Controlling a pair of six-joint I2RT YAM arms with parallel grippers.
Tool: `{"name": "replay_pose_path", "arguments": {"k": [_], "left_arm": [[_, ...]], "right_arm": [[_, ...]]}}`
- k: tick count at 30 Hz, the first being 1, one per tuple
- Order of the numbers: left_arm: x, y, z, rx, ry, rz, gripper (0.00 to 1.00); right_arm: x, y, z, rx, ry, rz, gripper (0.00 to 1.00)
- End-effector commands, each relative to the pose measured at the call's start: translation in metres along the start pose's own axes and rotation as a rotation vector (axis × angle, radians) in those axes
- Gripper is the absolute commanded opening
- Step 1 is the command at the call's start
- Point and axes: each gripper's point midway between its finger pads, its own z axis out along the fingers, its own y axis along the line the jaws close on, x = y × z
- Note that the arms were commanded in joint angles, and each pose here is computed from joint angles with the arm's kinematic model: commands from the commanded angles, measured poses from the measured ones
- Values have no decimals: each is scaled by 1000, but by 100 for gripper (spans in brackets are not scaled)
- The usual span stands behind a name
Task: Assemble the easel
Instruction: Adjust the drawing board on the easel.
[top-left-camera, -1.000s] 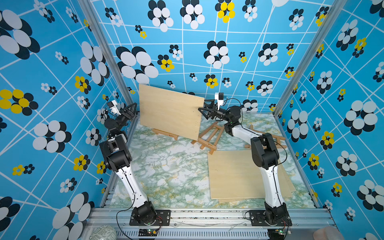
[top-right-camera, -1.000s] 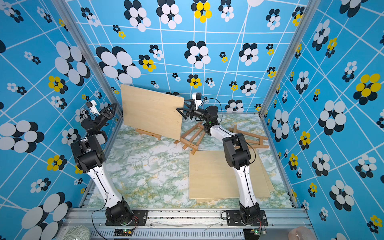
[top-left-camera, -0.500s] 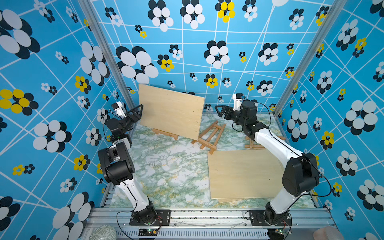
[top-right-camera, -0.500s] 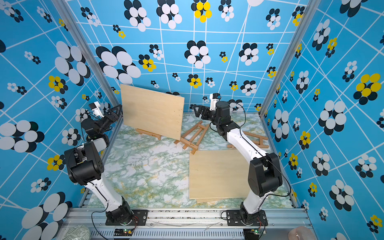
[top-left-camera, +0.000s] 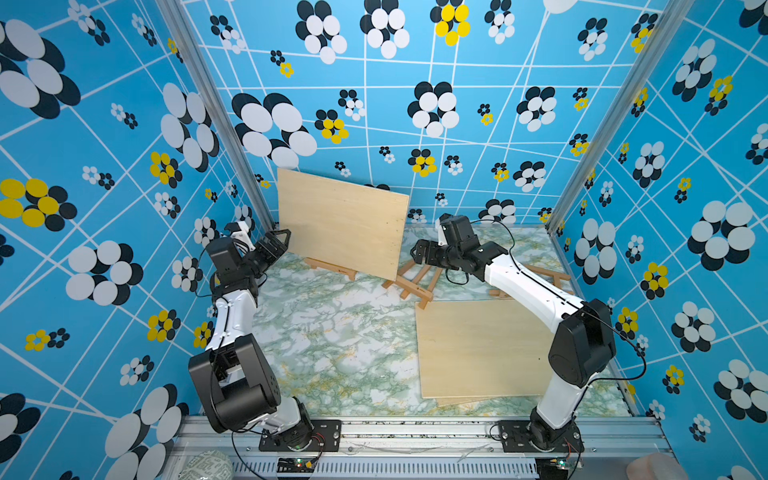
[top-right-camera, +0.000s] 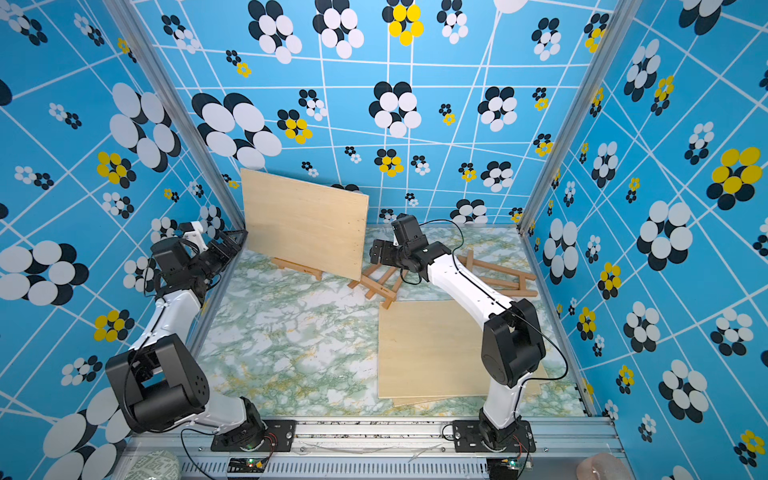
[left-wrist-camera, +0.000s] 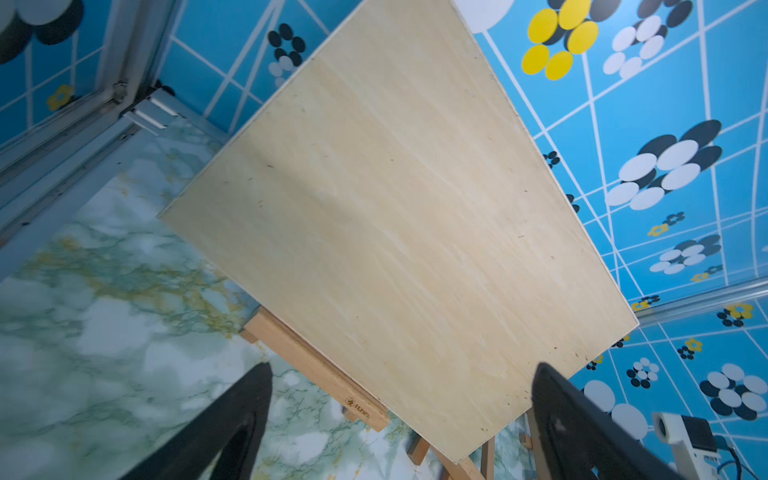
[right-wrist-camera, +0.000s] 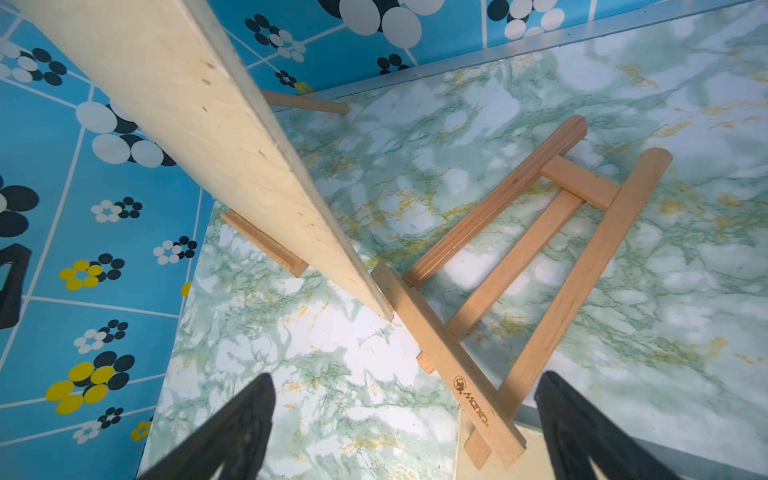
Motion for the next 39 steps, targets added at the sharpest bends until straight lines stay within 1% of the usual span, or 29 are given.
{"name": "replay_pose_path", "arguments": {"k": [1, 3, 4, 8, 15, 21, 22, 26, 39], "left_arm": [[8, 5, 4, 0, 99, -124, 99], [6, 6, 4, -8, 91, -121, 99], [6, 6, 5, -13, 92, -123, 99], [10, 10, 5, -19, 97, -127, 99], [13, 15, 5, -30, 91, -121, 99], [11, 18, 6, -30, 84, -121, 99], [12, 20, 7, -31, 84, -121, 99], [13, 24, 9, -34, 84, -125, 99], [15, 30, 12, -38, 87, -126, 99]], "right_arm": [[5, -4, 2, 3, 8, 41, 100], [5, -11, 8, 54, 20, 73, 100], [-2, -7, 10, 62, 13, 77, 100], [-13, -19, 26, 159, -15, 87, 100], [-35, -13, 52, 223, -52, 47, 100], [-43, -10, 65, 229, -61, 46, 100], [-37, -13, 76, 240, -42, 44, 100], [-38, -9, 87, 240, -33, 39, 100], [-39, -10, 110, 244, -16, 24, 100]]}}
